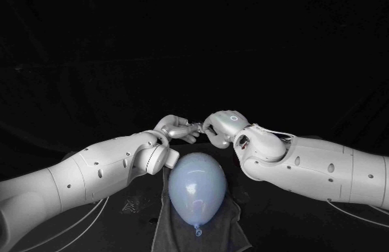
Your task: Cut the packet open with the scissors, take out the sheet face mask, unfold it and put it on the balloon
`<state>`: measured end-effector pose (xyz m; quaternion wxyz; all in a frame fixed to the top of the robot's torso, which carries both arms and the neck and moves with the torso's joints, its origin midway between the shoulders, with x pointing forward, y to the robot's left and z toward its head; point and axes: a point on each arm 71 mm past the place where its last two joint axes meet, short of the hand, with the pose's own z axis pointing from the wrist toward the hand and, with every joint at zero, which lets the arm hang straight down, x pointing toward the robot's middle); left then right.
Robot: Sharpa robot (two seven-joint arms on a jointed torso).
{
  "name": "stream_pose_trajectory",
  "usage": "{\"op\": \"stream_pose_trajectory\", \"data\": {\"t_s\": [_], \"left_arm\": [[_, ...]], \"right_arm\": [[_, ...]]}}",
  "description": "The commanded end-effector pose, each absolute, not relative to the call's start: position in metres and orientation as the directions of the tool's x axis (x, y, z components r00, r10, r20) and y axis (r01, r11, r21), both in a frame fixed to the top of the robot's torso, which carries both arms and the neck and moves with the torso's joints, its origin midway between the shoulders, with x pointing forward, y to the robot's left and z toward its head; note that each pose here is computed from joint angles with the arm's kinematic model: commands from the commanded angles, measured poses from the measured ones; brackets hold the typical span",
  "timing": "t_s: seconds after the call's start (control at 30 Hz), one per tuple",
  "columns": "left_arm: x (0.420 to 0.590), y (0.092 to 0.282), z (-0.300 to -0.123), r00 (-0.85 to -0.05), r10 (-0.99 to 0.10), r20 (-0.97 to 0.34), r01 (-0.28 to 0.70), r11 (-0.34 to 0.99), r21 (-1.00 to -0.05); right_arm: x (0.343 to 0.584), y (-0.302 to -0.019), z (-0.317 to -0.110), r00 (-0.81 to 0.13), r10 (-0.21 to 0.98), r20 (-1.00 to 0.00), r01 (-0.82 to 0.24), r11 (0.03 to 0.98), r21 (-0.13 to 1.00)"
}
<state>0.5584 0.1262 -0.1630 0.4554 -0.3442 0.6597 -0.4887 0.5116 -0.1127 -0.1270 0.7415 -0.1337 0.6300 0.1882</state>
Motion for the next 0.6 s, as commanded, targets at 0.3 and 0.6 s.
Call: {"op": "stream_pose_trajectory", "data": {"t_s": [0.3, 0.6], "left_arm": [[0.5587, 0.1241, -0.1599, -0.361, -0.894, -0.265, 0.006, 0.282, -0.960], [0.5576, 0.1210, -0.1591, -0.376, -0.889, -0.261, 0.016, 0.276, -0.961]], "right_arm": [[0.5075, -0.1148, -0.1181, 0.230, 0.184, -0.955, -0.444, 0.894, 0.065], [0.5173, -0.1120, -0.1225, 0.188, 0.172, -0.967, -0.414, 0.907, 0.081]]}}
